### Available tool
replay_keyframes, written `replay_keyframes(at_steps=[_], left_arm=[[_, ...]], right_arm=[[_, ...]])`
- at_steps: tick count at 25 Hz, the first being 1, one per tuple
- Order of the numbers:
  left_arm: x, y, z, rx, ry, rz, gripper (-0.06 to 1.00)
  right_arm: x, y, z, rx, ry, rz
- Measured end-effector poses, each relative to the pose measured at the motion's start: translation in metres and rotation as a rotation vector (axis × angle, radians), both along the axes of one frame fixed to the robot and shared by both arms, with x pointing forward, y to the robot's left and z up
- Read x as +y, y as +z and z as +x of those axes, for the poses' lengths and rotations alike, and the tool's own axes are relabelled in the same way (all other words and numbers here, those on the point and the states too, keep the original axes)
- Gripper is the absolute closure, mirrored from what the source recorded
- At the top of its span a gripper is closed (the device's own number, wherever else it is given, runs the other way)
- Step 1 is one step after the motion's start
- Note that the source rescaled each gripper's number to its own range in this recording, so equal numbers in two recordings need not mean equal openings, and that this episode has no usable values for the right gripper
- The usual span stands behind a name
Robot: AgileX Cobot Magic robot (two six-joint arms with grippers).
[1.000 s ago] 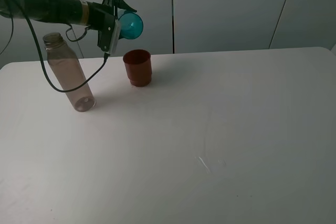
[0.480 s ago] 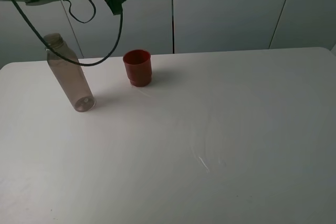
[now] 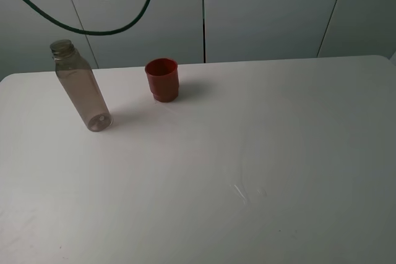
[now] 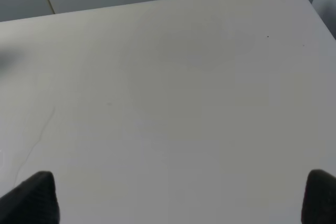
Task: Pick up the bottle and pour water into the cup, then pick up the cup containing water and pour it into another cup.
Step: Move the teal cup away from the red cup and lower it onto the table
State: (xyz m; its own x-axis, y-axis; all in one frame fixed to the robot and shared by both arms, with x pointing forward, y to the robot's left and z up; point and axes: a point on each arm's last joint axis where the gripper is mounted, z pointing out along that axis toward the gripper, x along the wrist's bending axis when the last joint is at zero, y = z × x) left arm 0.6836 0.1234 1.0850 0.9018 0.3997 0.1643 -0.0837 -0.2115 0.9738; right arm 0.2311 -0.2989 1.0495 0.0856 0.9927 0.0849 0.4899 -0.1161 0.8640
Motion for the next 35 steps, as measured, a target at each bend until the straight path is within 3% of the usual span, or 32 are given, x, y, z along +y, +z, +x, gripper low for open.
replay_keyframes(at_steps=[9,17,23,27,35], left_arm=[[-0.073,-0.010,-0.040,0.059,-0.231,0.033,0.80],[-0.118,-0.084,-0.046,0.153,-0.358,0.084,0.80],[-0.139,-0.137,-0.051,0.257,-0.417,0.056,0.80],[-0.151,-0.164,-0.057,0.228,-0.463,0.075,0.80],[-0.157,-0.202,-0.059,0.108,-0.508,0.030,0.80]], right_arm=[[0.000,0.000,0.000,0.000,0.000,0.000],[0.000,0.000,0.000,0.000,0.000,0.000],[0.000,0.000,0.000,0.000,0.000,0.000],[0.000,0.000,0.000,0.000,0.000,0.000],[0.000,0.000,0.000,0.000,0.000,0.000]])
